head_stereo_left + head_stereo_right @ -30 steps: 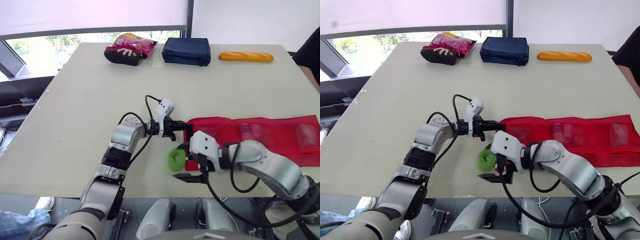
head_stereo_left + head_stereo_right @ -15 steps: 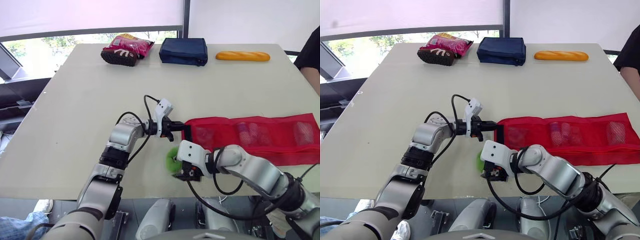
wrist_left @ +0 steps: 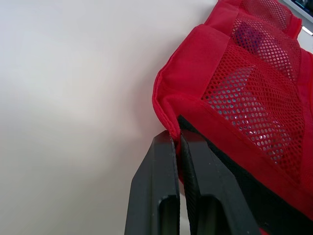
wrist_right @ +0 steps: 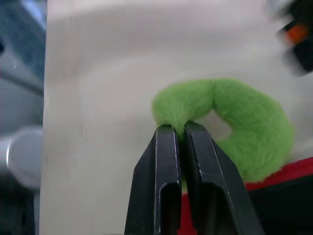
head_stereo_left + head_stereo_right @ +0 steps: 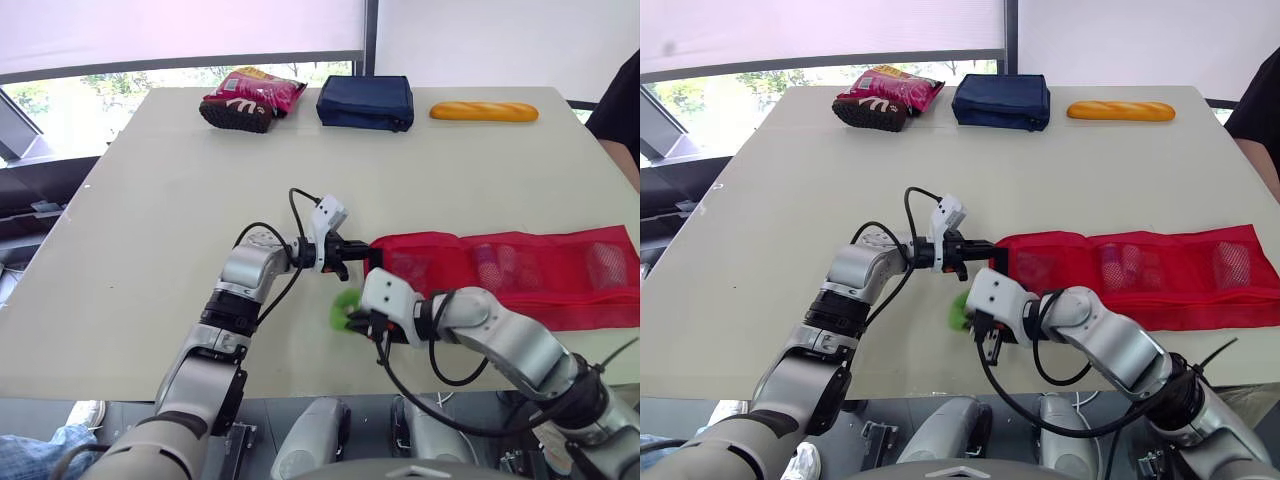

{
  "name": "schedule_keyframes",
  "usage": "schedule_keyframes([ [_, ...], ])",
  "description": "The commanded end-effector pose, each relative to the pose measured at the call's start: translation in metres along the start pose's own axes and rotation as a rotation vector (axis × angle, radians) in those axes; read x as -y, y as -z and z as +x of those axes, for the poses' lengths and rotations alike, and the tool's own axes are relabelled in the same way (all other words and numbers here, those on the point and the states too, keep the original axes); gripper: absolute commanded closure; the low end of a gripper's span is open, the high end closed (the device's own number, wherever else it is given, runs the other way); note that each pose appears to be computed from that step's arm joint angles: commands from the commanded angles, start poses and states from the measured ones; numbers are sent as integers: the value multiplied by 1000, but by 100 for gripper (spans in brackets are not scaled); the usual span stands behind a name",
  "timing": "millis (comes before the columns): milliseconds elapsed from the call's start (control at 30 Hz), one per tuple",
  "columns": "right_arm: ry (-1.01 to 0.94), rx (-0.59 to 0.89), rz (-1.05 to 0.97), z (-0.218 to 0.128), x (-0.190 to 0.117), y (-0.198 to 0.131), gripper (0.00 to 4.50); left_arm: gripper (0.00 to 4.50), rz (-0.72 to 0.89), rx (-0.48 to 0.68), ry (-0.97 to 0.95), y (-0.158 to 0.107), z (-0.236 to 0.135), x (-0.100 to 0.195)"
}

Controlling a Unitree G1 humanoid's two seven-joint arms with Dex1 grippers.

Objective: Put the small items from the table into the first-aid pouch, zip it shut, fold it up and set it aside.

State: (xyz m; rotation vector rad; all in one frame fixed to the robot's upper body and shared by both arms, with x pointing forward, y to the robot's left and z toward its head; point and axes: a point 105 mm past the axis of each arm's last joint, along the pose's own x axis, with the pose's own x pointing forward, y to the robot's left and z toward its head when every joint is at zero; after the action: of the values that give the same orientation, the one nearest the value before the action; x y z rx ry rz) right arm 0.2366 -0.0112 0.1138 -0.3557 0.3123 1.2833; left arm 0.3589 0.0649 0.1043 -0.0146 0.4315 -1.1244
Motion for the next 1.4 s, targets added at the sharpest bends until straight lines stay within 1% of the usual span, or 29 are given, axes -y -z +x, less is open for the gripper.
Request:
schedule_keyframes([
  [33, 60, 227, 13, -32, 2, -34, 447, 450, 46, 22, -11, -7, -4, -2],
  [133, 131, 329, 78, -55, 5, -36, 447, 450, 54, 21, -16, -6, -6, -3],
  [200, 192, 366, 120, -74, 6, -28, 447, 450, 70, 17, -27, -3, -8, -5],
  [400, 391, 376, 251, -106, 15, 1, 447, 450, 95, -6, -32, 6, -12, -8],
  [600, 563, 371, 354, -131, 20, 33, 447, 450, 113, -17, -43, 8, -17, -14],
  [767, 658, 406, 381, -145, 26, 41, 447, 450, 128, -27, -48, 10, -22, -17],
  [1033, 652, 501, 384, -152, 28, 28, 447, 450, 133, -32, -53, 13, -25, -21],
  [1233, 588, 464, 367, -134, 25, 25, 447, 450, 103, -4, -34, 9, -26, -19],
  [1400, 566, 471, 361, -124, 25, 20, 447, 450, 97, 11, -16, 7, -27, -16],
])
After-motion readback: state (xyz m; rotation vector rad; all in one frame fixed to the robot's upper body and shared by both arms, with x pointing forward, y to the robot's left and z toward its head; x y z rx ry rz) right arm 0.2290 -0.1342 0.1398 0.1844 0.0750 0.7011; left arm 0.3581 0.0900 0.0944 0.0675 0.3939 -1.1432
